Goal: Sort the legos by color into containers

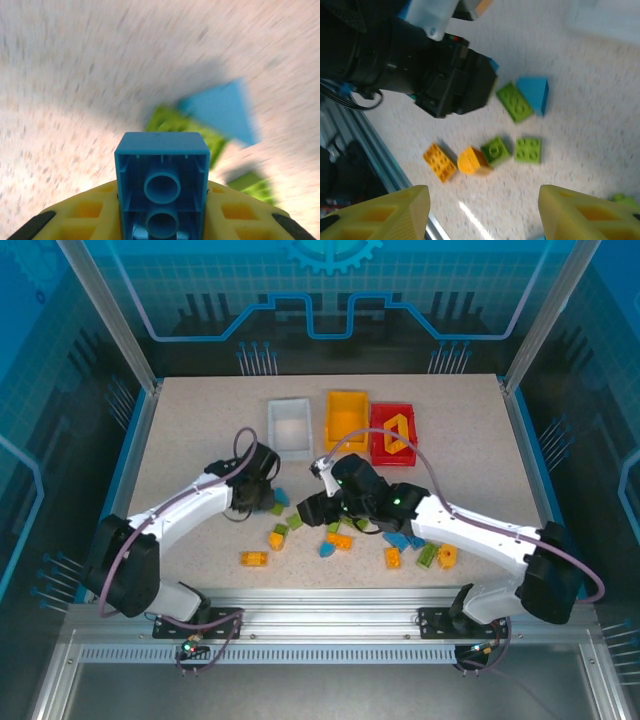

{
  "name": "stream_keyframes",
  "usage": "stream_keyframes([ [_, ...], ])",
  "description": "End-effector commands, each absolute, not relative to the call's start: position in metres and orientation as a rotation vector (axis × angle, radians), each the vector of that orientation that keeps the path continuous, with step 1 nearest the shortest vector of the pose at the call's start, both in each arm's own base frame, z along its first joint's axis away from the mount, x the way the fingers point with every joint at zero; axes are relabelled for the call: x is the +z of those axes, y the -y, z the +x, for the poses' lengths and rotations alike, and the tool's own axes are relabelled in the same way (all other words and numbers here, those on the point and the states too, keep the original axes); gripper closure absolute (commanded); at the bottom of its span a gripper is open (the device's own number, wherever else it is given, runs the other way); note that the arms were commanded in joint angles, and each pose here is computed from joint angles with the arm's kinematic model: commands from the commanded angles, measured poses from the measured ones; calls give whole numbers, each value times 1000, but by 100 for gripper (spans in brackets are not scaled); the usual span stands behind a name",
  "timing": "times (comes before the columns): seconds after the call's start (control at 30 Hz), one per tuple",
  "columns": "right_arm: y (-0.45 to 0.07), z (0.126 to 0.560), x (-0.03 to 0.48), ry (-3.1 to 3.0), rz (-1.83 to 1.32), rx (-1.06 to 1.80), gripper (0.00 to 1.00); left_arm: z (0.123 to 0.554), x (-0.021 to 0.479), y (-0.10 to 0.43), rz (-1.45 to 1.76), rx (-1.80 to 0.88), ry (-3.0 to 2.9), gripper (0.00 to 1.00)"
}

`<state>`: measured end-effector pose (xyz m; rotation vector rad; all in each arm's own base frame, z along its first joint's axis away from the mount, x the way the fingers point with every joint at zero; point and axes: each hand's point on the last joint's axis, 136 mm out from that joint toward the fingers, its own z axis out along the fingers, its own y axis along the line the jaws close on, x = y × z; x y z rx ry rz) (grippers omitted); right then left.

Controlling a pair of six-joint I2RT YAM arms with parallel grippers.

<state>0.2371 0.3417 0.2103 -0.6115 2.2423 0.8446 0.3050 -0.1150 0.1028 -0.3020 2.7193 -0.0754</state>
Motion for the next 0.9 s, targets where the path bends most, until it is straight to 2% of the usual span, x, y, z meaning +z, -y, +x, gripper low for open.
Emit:
stream_keyframes([
  [0.0,-337,276,257,-2055,-404,879,39,342,135,126,-242,-94,-2650,73],
  [0.23,-320,338,274,-2025,-257,845,38,446,148,150,-203,-130,-2598,72],
  [0.43,-297,371,262,-2094,-154,771,38,509,124,145,-199,-89,-2616,70],
  [0.73,-272,384,237,-2209,-64,691,39,541,77,146,-196,-117,-2679,63],
  [0.87,-258,379,228,-2256,-33,618,39,542,78,149,-198,-138,-2683,54],
])
